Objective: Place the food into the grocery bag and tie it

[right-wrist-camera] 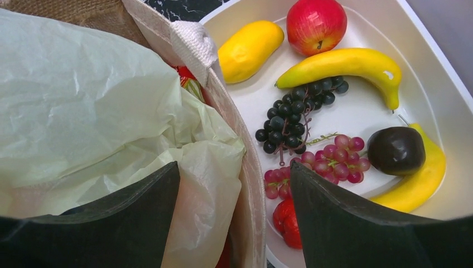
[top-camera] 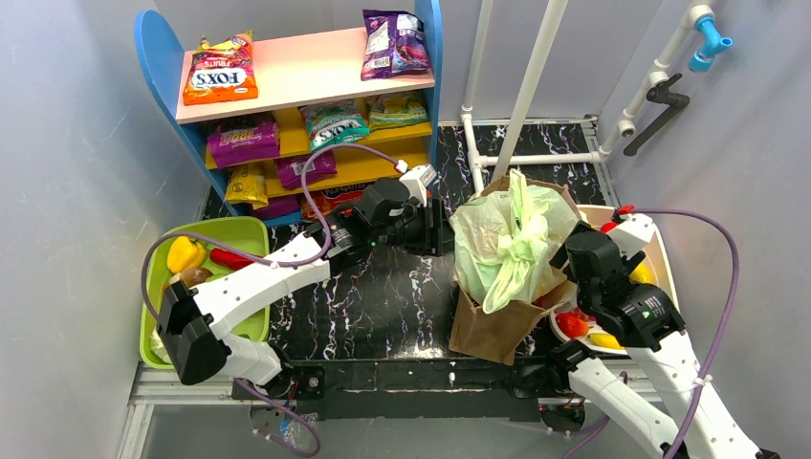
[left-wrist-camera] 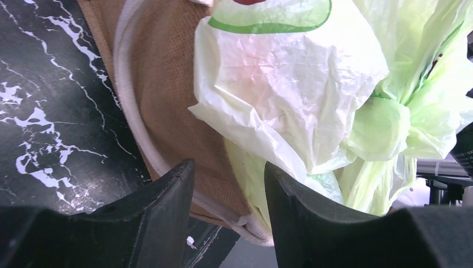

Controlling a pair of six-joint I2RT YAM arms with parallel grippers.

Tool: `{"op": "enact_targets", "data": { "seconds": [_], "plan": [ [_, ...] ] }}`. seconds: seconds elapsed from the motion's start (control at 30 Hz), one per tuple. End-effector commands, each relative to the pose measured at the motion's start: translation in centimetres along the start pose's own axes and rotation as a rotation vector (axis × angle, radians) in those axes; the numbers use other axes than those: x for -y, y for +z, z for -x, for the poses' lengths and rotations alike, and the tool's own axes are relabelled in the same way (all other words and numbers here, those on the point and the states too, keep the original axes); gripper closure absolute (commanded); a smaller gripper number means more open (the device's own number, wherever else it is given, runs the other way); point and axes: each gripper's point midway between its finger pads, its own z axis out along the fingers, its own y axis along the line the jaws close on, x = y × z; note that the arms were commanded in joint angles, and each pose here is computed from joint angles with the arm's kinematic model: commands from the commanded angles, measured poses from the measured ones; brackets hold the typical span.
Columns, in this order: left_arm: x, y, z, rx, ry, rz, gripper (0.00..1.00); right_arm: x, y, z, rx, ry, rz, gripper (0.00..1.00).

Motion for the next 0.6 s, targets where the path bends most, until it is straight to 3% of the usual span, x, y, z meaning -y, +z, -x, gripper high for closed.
{"op": "enact_targets", "data": {
  "seconds": [0.0, 0.1, 0.17, 0.3, 0.37, 0.47, 0.57],
  "plan": [
    [1.1, 1.0, -0.6, -0.022, 0.010, -0.030, 0.52, -0.4, 0.1, 0.0, 0.000, 0.050, 0.012, 0.26],
    [1.4, 1.4, -0.9, -0.023, 0.029, -0.022, 0.53, -0.4, -0.1, 0.0, 0.003, 0.058, 0.024, 0.38],
    [1.1, 1.7, -1.2, -0.035, 0.030, -0.007, 0.57, -0.6, -0.1, 0.1, 0.008, 0.057, 0.039, 0.53],
    [0.5, 2.9, -2.3, -0.079, 0.013, 0.005, 0.82, -1.2, -0.2, 0.1, 0.006, 0.045, 0.070, 0.80],
    [0.6, 3.1, -2.7, -0.100, 0.026, -0.003, 0.98, -1.9, -0.3, 0.6, 0.020, 0.034, 0.110, 0.86],
    [1.4, 2.0, -1.7, -0.097, 0.070, 0.001, 1.00, -3.9, -1.2, 2.1, 0.049, 0.022, 0.229, 0.98],
    [2.3, -0.2, 0.1, -0.090, 0.144, 0.044, 1.00, -8.0, -3.3, 3.5, 0.051, -0.002, 0.462, 0.99]
  ]
}}
